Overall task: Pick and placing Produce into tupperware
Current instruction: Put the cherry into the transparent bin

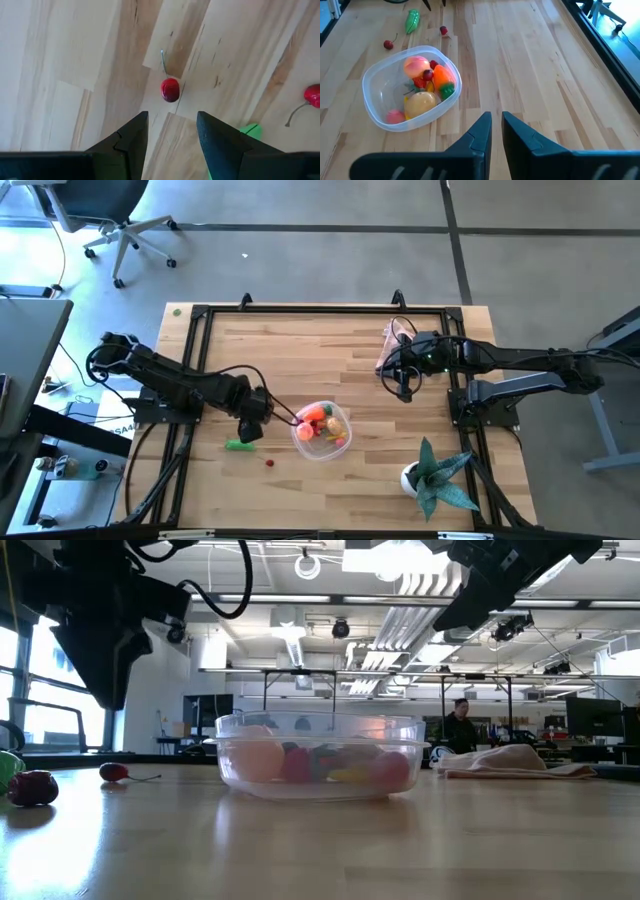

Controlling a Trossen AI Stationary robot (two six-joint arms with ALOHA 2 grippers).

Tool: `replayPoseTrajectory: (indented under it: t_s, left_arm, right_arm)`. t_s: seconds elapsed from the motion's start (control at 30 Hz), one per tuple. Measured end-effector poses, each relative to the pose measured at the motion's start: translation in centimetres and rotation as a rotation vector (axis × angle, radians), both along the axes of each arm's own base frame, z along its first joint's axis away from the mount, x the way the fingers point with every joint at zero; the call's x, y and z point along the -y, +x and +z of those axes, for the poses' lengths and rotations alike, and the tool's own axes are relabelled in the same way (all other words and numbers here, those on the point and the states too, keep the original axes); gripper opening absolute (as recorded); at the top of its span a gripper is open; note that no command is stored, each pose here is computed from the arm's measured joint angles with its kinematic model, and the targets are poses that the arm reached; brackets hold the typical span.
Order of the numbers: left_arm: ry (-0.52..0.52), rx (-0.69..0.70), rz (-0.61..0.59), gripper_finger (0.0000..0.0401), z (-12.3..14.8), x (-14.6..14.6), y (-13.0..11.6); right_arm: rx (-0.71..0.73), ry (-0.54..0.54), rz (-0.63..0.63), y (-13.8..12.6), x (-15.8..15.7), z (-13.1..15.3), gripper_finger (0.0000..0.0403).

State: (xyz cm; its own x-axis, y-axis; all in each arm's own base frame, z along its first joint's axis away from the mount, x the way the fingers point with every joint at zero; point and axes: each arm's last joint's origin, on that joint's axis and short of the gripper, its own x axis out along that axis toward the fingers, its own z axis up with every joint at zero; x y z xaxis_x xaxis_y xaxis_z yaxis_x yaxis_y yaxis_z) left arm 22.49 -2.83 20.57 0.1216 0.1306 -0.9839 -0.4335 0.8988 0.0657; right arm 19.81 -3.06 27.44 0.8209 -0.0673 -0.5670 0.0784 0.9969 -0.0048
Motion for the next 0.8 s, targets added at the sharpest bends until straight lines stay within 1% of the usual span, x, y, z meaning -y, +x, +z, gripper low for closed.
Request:
replayPoseTrajectory:
  t_s: [0.1, 0.2, 0.37, 0.43, 0.57, 0.8]
  left_arm:
    - [-0.009, 0.001, 0.024, 0.0159, -0.1, -0.6, 0.1]
    - [-0.035, -0.003, 0.062, 0.0159, -0.9, -1.5, -0.1]
    - [-0.145, 0.003, 0.065, 0.0159, -2.6, -2.3, -0.4]
    - [-0.168, 0.016, 0.053, 0.0159, -3.0, -2.4, -0.5]
    - [-0.168, 0.023, 0.044, 0.0159, -3.4, -2.4, -0.5]
    - [-0.129, 0.014, 0.047, 0.0159, -3.9, -2.4, -0.4]
  right_arm:
    - [0.0, 0.0, 0.0, 0.0, 0.0, 0.0, 0.0032]
    - [0.0, 0.0, 0.0, 0.0, 0.0, 0.0, 0.0032]
    - [0.0, 0.0, 0.0, 0.0, 0.0, 0.0, 0.0032]
    - [0.0, 0.0, 0.0, 0.0, 0.0, 0.0, 0.0032]
    - [0.0, 0.0, 0.0, 0.0, 0.0, 0.0, 0.0032]
    - [0.0, 0.0, 0.0, 0.0, 0.0, 0.0, 0.0032]
